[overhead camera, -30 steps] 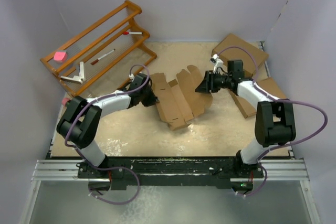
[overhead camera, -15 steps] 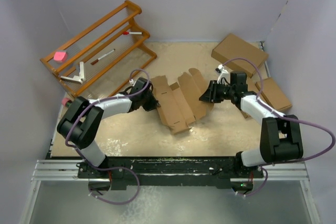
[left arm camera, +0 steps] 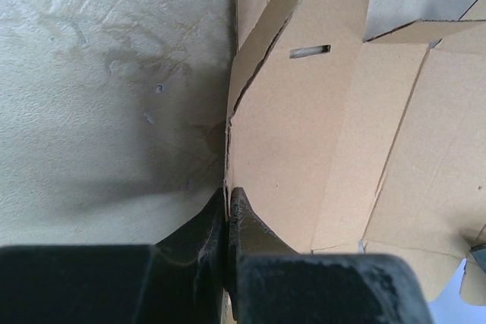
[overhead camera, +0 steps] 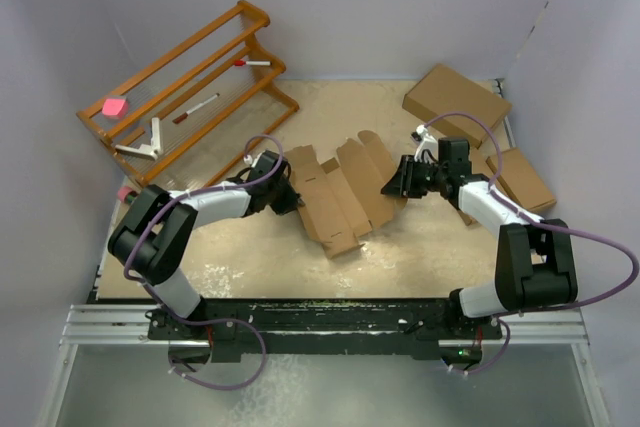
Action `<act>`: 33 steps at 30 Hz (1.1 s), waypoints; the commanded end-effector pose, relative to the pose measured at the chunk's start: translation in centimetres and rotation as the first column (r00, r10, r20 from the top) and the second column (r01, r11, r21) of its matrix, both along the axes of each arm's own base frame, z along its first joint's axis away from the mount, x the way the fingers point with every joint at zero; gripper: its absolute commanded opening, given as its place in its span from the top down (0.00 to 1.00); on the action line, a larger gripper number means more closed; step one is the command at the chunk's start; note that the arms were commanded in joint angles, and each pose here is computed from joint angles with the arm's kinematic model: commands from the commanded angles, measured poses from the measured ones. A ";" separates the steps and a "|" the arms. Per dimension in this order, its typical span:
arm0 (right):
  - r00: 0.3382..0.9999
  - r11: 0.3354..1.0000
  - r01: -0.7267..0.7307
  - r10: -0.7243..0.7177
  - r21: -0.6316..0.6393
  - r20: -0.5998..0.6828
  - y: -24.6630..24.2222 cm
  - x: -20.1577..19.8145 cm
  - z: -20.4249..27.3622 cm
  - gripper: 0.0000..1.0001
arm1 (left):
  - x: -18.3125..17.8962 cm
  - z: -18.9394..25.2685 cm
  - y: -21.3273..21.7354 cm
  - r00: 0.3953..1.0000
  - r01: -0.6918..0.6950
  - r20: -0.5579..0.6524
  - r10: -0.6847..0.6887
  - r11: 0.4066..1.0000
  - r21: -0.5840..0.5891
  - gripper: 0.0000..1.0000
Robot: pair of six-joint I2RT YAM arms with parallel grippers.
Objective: Fold the paper box
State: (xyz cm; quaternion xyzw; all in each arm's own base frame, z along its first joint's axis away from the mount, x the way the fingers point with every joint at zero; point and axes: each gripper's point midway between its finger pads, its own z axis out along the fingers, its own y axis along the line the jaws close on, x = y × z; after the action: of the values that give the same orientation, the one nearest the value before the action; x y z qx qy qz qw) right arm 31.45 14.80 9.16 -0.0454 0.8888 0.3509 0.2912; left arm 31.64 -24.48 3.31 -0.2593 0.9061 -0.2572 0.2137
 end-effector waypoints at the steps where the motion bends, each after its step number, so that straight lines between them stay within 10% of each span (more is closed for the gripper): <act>1: 0.999 1.000 -0.008 0.009 -0.023 0.045 -0.2 0.4 0.9 0.66 | 1.0 2.2 -0.6 0.997 -0.019 0.068 0.021 0.999 -0.042 0.96; 9: 0.996 0.997 -0.081 0.081 -0.006 0.029 0.6 0.5 0.5 1.00 | 0.9 2.4 -0.6 0.997 -0.026 0.069 0.029 0.998 -0.050 0.96; 33: 0.885 0.908 -0.388 0.320 0.156 0.337 4.2 -0.6 11.6 1.00 | 2.8 5.7 -2.7 0.990 0.031 0.141 -0.019 0.996 -0.078 0.83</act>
State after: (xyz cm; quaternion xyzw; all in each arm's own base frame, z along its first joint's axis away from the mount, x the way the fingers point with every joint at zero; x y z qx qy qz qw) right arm 31.09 18.32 18.07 -0.1999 0.7950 0.4622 0.3381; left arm 32.78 -25.72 6.25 -0.2519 0.8960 -0.2802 0.2350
